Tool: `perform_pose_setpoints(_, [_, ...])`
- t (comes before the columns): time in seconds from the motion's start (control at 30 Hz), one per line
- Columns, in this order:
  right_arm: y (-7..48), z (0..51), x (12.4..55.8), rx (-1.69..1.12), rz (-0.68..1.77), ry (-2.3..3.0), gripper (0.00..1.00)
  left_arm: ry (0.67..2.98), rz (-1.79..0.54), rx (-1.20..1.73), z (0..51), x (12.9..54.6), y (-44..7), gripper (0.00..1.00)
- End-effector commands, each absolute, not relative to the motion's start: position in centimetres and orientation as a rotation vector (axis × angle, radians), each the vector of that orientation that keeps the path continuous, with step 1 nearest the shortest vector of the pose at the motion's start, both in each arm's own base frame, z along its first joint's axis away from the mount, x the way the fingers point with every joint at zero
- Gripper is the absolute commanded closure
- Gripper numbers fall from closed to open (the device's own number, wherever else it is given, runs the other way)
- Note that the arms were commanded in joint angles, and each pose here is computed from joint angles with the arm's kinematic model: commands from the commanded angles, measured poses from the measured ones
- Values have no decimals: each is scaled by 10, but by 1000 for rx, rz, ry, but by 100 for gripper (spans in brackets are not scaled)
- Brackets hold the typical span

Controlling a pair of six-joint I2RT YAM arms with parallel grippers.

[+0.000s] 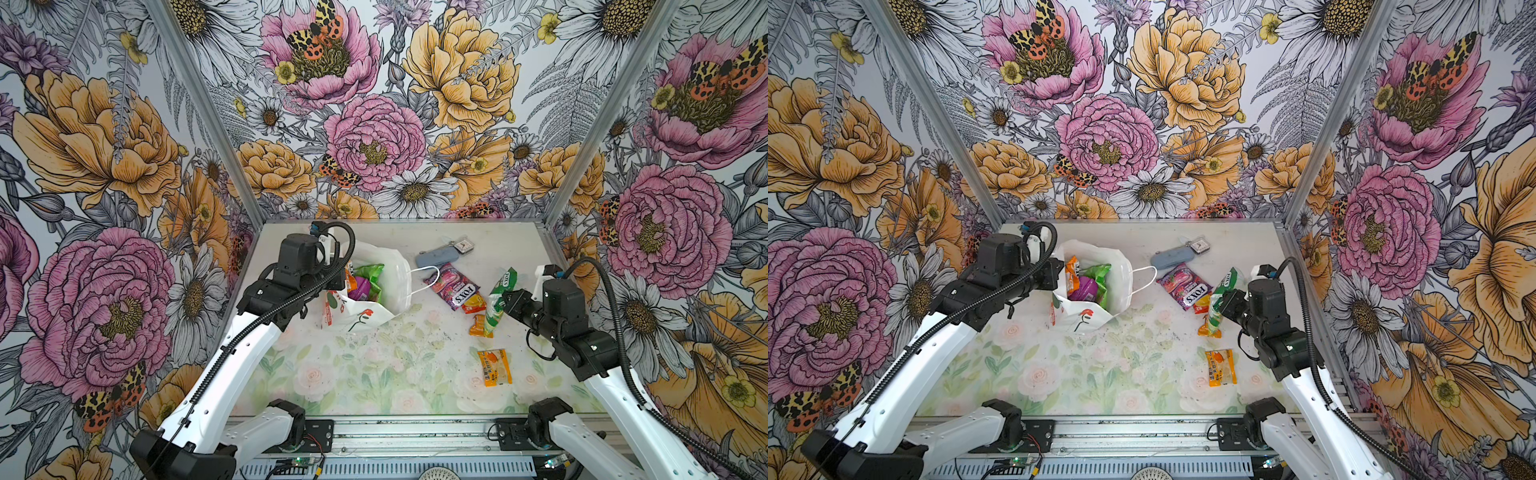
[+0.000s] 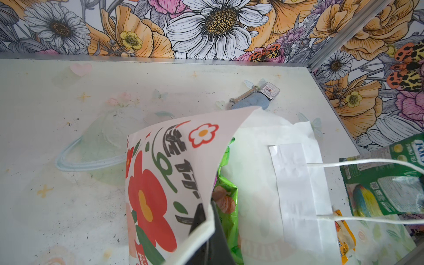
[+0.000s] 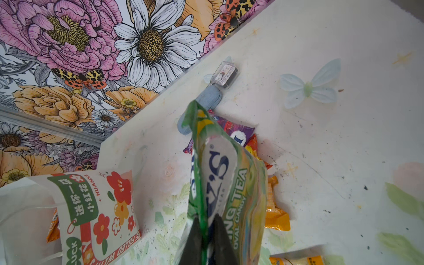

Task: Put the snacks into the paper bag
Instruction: 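Carry the green candy bag with the right gripper over the paper bag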

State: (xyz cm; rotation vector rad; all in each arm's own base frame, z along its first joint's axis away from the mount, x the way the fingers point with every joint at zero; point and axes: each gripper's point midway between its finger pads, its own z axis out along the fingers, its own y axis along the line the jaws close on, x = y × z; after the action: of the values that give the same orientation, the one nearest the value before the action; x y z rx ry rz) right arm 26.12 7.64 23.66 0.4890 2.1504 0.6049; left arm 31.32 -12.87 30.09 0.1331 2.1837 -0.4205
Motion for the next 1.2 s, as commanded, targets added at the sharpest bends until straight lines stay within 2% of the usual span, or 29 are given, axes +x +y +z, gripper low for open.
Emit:
perform_pose_setpoints(0.0, [83,283,265,444,690,2015,100,2090,-483,177,323,313,-138,100])
perform_pose_setpoints(0.5, [92,320,262,409,740,1940,100,2068,-496,215,328,305,-144,100])
perform_pose_setpoints(1.17, [140,393,260,192,795,1838,100,2052,-515,238,331,300,-149,100])
